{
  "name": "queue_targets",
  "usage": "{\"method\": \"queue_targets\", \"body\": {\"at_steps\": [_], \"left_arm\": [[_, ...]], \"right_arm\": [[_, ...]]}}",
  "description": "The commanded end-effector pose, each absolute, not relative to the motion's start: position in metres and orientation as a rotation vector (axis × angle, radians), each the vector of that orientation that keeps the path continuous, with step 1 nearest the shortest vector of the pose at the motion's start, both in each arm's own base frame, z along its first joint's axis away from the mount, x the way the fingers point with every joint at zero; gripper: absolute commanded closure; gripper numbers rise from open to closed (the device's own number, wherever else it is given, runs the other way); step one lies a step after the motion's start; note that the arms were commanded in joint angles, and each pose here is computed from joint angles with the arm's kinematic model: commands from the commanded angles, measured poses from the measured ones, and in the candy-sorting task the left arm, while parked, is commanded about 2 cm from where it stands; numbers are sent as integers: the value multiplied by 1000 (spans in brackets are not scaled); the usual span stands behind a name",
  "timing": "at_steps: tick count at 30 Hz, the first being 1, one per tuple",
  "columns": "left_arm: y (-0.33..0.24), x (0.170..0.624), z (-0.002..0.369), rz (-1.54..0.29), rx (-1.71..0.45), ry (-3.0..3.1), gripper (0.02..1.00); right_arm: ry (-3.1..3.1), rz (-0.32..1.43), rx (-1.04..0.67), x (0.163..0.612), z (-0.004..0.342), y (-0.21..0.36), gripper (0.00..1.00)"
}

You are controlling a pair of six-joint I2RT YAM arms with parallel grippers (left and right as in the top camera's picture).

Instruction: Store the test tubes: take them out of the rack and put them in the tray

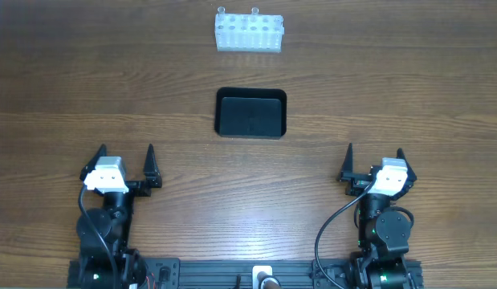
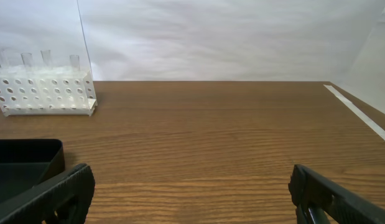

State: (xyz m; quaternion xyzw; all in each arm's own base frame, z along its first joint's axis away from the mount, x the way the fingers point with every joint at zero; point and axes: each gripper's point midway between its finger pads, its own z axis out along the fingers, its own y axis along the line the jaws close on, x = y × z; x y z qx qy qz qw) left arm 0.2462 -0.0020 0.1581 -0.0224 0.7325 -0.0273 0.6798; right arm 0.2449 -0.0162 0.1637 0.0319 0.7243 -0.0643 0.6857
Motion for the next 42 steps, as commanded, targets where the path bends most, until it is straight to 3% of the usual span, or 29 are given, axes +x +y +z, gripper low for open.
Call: {"method": "queue_targets", "body": {"at_steps": [1, 35, 42], "left_arm": [[-3, 246, 156, -57, -32, 1648, 18], [0, 246, 157, -40, -48, 1646, 20], [10, 257, 204, -6, -91, 1462, 23]], "right_arm": [[1623, -151, 71, 245, 162, -18, 7], [1623, -151, 71, 245, 162, -18, 7], [1623, -151, 71, 245, 162, -18, 9]]}}
